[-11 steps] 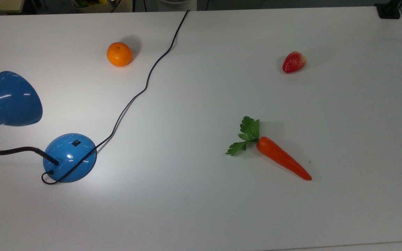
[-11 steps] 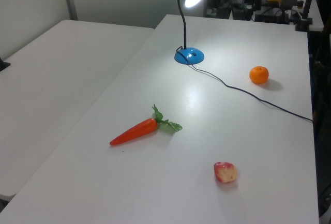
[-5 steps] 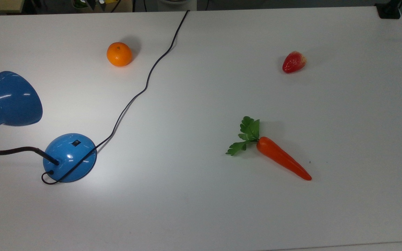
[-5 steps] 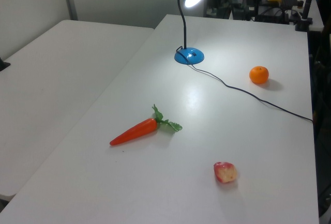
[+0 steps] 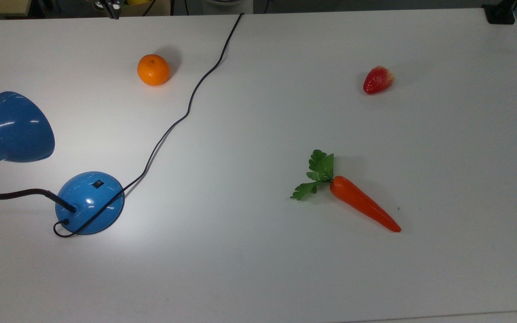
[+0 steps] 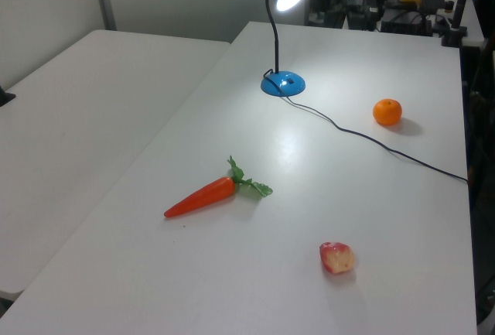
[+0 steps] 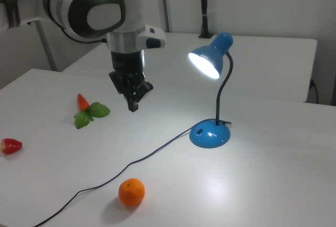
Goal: Turn off lamp
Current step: 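Move the gripper over the blue lamp's round base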
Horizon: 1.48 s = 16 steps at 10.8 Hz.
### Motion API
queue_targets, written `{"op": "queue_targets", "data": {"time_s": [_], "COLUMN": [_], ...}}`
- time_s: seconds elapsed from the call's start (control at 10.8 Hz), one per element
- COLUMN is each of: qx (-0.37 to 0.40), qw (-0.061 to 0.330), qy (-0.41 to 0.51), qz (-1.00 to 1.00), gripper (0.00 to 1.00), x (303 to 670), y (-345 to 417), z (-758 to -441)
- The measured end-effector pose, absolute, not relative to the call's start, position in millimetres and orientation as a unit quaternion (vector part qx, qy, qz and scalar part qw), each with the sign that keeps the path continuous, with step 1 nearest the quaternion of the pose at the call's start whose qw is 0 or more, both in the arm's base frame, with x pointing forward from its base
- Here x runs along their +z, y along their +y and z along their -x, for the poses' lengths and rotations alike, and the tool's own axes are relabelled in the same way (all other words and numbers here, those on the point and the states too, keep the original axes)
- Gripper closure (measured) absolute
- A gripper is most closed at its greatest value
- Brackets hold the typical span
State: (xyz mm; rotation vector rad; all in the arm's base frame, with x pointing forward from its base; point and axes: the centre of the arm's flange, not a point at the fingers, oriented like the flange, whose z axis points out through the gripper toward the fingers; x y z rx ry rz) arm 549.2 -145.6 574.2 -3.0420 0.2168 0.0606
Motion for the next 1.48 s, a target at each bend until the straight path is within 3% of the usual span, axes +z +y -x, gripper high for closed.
{"op": "queue_targets", "data": {"time_s": [0.56, 1.02, 1.48], "qx": [-0.069, -0.123, -0.21], "qw": [0.016, -0.005, -0.006], "qy": [0.154, 0.209, 0.226], "qz": [0.986, 0.97, 0.951], "gripper": [0.91, 0.92, 0.91], "x": [514, 428, 404], "y": [-164, -155, -162], "z": [-596, -651, -675]}}
